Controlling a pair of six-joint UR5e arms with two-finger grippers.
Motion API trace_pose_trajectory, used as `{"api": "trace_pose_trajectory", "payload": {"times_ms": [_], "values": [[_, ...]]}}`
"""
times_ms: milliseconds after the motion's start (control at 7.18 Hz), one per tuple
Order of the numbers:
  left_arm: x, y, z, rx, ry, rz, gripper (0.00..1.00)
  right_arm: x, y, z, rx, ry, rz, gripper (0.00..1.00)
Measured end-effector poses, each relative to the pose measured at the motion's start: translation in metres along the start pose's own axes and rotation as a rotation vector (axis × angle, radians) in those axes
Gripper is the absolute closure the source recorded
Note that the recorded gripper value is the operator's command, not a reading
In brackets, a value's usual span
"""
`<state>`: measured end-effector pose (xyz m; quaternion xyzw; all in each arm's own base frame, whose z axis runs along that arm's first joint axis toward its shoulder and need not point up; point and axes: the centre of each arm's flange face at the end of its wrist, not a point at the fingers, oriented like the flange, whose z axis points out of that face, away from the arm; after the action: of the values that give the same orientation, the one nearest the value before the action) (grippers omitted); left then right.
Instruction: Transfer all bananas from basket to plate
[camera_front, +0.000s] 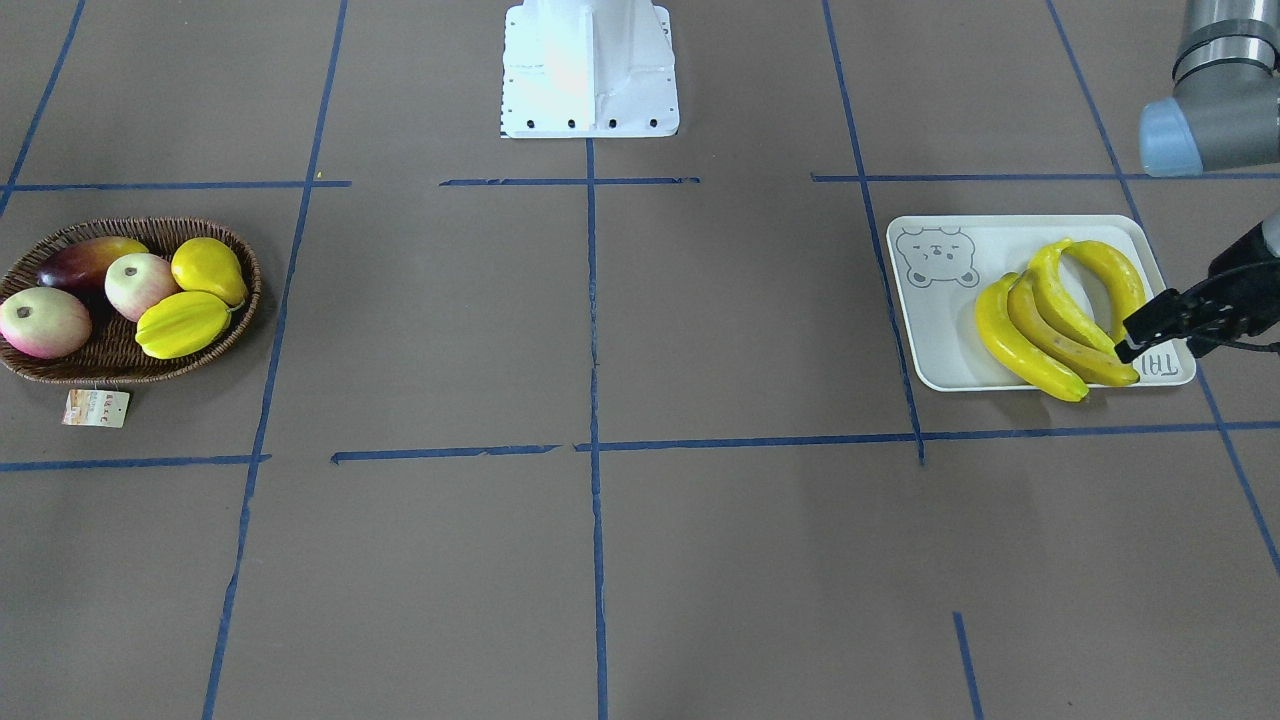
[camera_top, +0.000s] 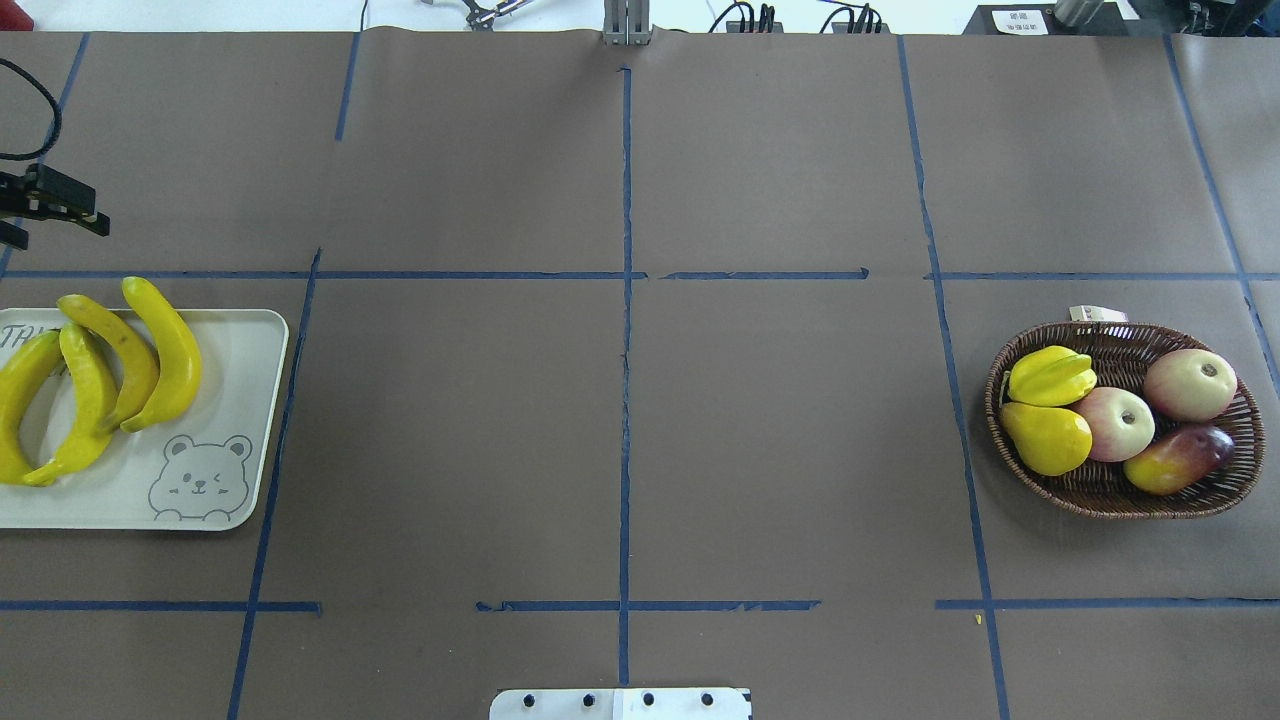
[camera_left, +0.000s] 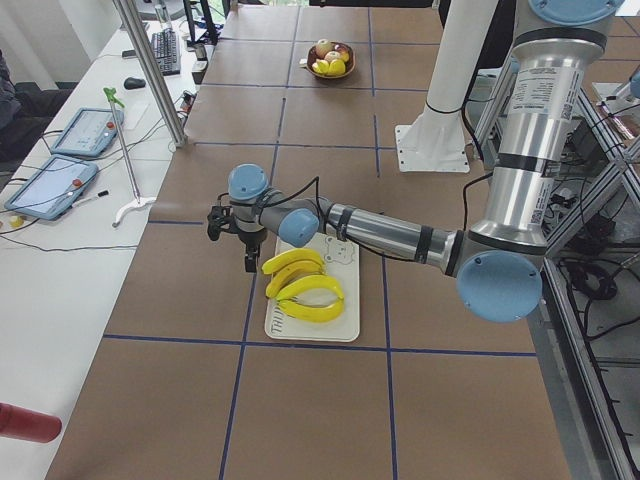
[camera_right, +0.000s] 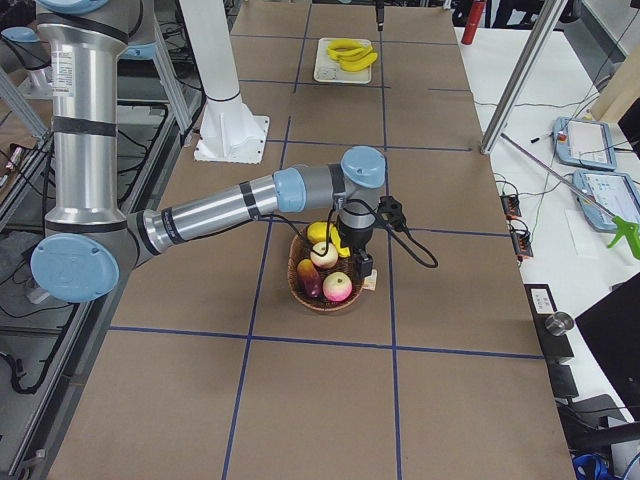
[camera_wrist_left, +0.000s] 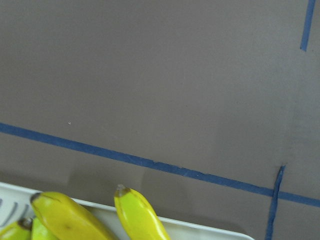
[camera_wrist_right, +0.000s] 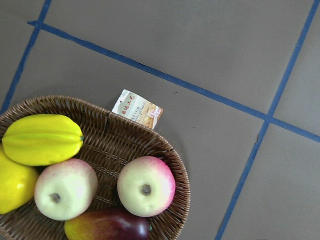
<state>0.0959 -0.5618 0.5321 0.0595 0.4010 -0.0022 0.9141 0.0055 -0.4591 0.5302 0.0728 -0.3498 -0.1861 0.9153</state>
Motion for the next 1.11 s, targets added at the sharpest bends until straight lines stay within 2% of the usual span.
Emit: {"api": "trace_pose_trajectory", "payload": {"times_ms": [279, 557, 836, 1114], "values": [[-0.050, 0.001, -0.024, -0.067, -0.055, 0.170, 0.00, 0.056, 0.030, 0.003, -0.002, -0.010, -0.031, 0.00], [-0.103, 0.023, -0.032, -0.135, -0.068, 0.247, 0.00, 0.099, 0.057, 0.014, -0.015, -0.021, -0.036, 0.01], [-0.164, 0.066, -0.043, -0.159, -0.063, 0.167, 0.00, 0.124, 0.082, 0.032, -0.031, -0.061, 0.029, 0.01], [-0.187, 0.087, -0.047, -0.155, -0.046, 0.123, 0.00, 0.136, 0.094, 0.040, -0.035, -0.085, 0.124, 0.01]]}}
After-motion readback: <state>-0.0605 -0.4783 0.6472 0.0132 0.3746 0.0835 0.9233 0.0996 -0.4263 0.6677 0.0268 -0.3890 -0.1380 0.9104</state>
